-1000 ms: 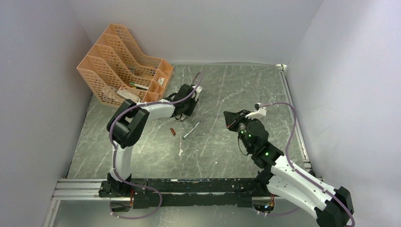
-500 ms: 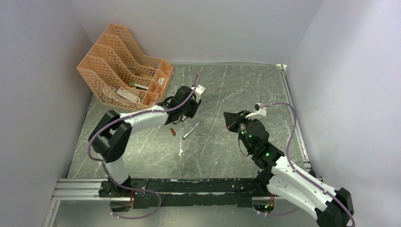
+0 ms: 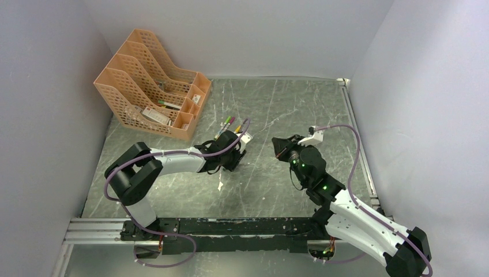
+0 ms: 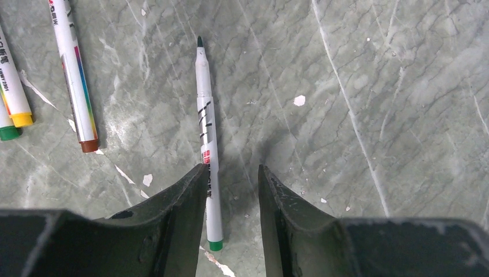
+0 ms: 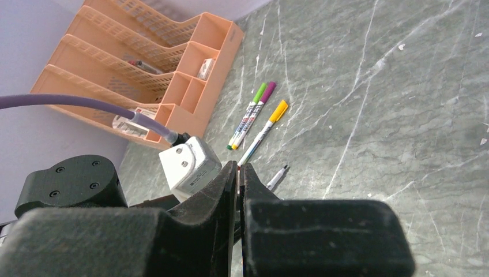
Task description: Insert the pens into the pen caps
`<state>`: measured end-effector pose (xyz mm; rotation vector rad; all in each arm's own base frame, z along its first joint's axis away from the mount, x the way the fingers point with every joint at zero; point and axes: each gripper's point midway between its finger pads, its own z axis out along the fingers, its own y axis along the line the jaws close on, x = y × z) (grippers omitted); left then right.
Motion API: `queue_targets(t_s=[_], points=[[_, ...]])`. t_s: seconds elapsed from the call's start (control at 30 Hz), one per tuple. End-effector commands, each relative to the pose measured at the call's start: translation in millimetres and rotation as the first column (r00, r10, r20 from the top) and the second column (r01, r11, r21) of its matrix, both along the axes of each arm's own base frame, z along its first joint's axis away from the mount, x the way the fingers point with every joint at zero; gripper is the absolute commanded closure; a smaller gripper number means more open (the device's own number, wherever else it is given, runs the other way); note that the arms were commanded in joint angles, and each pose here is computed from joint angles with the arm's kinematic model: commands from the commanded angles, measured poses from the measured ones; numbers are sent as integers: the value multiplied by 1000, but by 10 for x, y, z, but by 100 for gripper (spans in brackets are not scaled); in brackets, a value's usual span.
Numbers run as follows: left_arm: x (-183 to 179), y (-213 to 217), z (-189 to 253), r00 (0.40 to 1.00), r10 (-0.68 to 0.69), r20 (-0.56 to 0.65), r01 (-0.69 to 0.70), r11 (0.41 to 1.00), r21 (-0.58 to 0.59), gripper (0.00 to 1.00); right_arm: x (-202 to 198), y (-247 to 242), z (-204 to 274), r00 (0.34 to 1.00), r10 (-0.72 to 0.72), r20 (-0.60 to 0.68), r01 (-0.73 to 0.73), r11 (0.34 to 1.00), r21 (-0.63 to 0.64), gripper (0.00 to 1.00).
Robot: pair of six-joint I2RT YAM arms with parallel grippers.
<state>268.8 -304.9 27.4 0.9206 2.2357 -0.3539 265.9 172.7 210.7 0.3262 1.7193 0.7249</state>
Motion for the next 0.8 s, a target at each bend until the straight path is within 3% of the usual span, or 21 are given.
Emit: queue_targets(t_s=[0.0, 0.2, 0.33, 0.5, 0.77], points=[[-99, -3, -48, 1000, -3, -28, 3, 1000, -4, 54, -10, -30, 35, 1000, -9, 10, 9, 1000, 12, 95], [-90, 39, -145, 999, 21, -42, -19, 999, 32, 53, -22, -27, 29, 1000, -3, 6, 3, 1000, 13, 95], [-106, -57, 19, 1000, 2, -27, -3, 999, -32, 45, -23, -39, 32, 1000, -7, 9, 7, 1000, 7, 95], [-57, -124, 315, 1000, 8, 21, -6, 996, -92, 44, -18, -21, -7, 1000, -2, 0, 2, 1000, 5, 95], [29, -67, 171, 999, 37, 24, -36, 999, -17, 44, -15, 3, -44, 1000, 6, -7, -6, 1000, 8, 95]])
